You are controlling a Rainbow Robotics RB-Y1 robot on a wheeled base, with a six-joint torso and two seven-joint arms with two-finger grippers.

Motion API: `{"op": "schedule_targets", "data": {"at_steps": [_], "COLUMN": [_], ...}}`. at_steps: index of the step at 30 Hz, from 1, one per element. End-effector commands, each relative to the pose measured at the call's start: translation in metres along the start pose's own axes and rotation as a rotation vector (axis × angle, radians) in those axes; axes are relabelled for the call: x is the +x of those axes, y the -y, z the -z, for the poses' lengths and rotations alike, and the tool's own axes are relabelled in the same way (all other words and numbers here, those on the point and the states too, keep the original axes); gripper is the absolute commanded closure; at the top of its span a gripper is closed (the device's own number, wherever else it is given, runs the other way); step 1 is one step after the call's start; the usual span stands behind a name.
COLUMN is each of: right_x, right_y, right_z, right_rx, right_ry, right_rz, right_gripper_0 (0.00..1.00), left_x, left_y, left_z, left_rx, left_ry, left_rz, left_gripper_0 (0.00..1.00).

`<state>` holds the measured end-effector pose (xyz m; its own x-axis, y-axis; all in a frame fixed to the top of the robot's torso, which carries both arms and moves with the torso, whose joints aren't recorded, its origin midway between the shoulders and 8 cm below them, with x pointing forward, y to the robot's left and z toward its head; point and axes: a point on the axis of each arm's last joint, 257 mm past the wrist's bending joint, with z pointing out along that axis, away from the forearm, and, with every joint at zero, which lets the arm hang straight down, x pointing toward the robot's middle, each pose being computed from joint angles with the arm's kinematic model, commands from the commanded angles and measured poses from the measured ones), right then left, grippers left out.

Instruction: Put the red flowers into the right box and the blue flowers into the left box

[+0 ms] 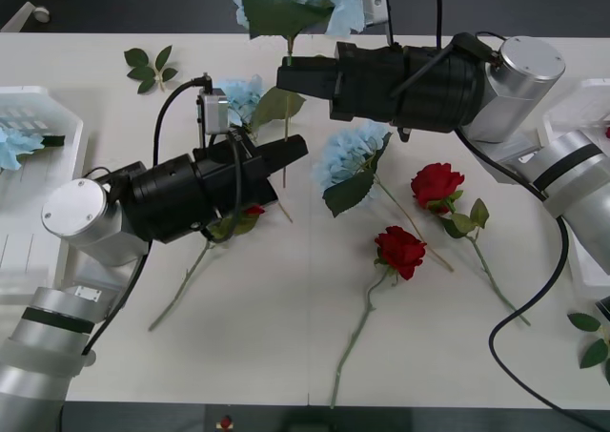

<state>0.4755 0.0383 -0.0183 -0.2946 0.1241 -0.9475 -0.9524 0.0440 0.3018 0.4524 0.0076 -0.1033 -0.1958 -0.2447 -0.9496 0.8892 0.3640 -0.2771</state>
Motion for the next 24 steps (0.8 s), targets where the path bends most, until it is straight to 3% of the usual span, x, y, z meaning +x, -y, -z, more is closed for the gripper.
{"op": "schedule_targets", "data": {"at_steps": [1, 5, 11, 19, 24], "right_x": [-0.019, -0.020, -0.018, 0.024, 0.044], "right_y": [-0.011, -0.010, -0.004, 0.038, 0.059], "right_z": [-0.001, 0.003, 0.018, 0.087, 0.131], "right_rx": [-0.018, -0.014, 0.008, 0.190, 0.363], "right_ry": [-0.020, -0.028, -0.113, -0.551, -0.662], "right_rz": [0.101, 0.107, 0.166, 0.195, 0.123], "right_gripper_0": [0.00, 0.00, 0.00, 0.00, 0.00], "left_x": [-0.013, -0.020, -0.044, -0.058, -0.070], "left_y": [0.006, 0.002, -0.021, -0.081, -0.119], "left_z": [0.016, 0.047, 0.113, 0.226, 0.306], "left_rx": [0.056, 0.067, 0.008, -0.317, -0.574], "left_ry": [-0.035, -0.072, -0.158, -0.340, -0.417], "left_rz": [-0.068, -0.104, 0.021, 0.228, 0.204], "left_gripper_0": [1.00, 1.00, 1.00, 1.00, 1.00]}}
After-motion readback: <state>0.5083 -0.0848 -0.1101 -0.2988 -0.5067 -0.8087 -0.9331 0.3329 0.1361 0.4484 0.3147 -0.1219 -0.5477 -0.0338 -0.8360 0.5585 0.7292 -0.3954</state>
